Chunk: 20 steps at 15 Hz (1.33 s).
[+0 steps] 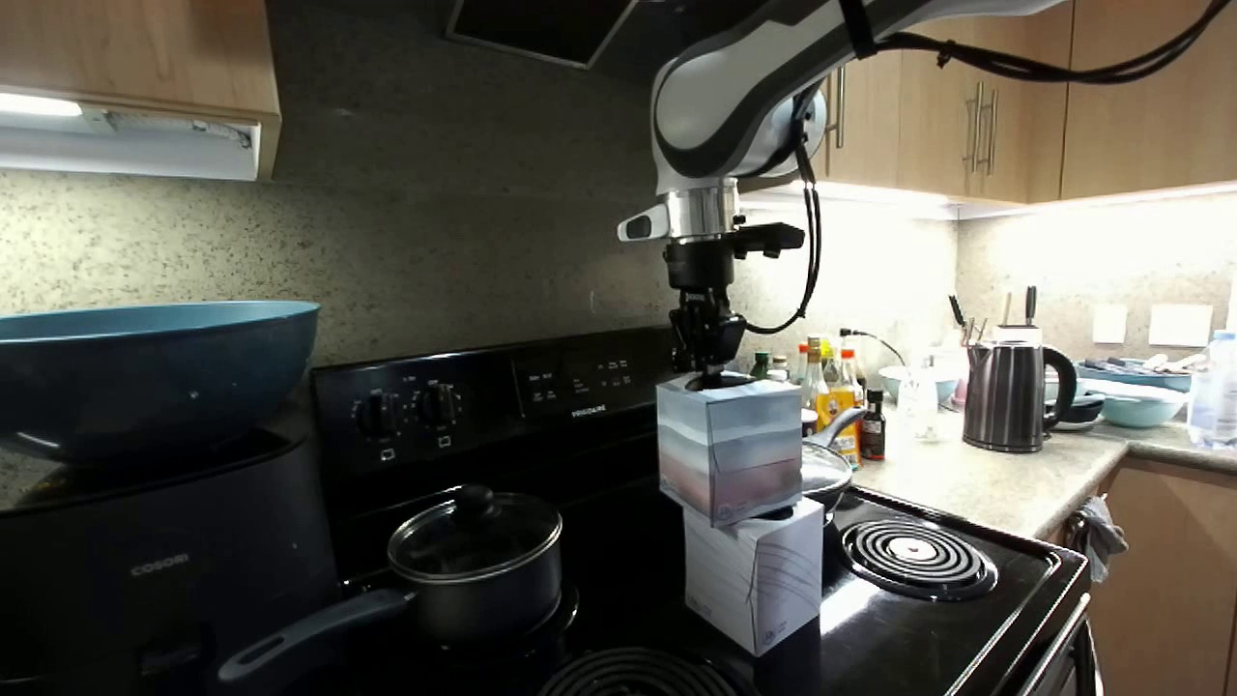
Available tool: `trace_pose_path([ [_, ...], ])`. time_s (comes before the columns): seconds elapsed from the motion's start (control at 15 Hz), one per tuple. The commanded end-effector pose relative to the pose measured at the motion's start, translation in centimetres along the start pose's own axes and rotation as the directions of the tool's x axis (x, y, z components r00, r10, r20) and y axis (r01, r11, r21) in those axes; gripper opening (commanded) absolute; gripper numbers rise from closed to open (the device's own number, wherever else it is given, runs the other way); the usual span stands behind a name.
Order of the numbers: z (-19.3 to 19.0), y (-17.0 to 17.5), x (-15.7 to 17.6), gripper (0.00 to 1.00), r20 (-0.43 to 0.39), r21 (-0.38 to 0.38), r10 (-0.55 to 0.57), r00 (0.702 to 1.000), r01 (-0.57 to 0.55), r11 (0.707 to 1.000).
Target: Pick up the tissue box on top and then set it back down on the other box.
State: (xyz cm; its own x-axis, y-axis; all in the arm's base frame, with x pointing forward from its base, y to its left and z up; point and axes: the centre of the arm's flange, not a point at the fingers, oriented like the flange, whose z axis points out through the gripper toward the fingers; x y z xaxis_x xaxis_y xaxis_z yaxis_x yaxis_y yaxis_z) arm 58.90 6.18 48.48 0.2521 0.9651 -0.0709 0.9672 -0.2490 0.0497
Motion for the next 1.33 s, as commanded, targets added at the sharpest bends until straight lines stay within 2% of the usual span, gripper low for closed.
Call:
trace_pose_path([
  [0.0, 0.3, -3.0, -1.1, 0.03, -0.008, -0.001, 0.034, 0.999, -0.034, 0.999],
  [0.53, 0.9, -4.5, -1.8, 0.03, -0.014, -0.044, 0.07, 0.997, -0.071, 0.997],
  [0.6, 1.0, -4.4, -1.9, 0.38, -0.016, -0.047, 0.077, 0.997, -0.077, 0.996],
  [0.67, 1.0, -4.4, -1.9, 0.39, -0.018, -0.051, 0.08, 0.997, -0.081, 0.995],
  [1.27, 1.8, -4.2, -2.2, 0.95, -0.013, -0.042, 0.105, 0.994, -0.105, 0.994],
])
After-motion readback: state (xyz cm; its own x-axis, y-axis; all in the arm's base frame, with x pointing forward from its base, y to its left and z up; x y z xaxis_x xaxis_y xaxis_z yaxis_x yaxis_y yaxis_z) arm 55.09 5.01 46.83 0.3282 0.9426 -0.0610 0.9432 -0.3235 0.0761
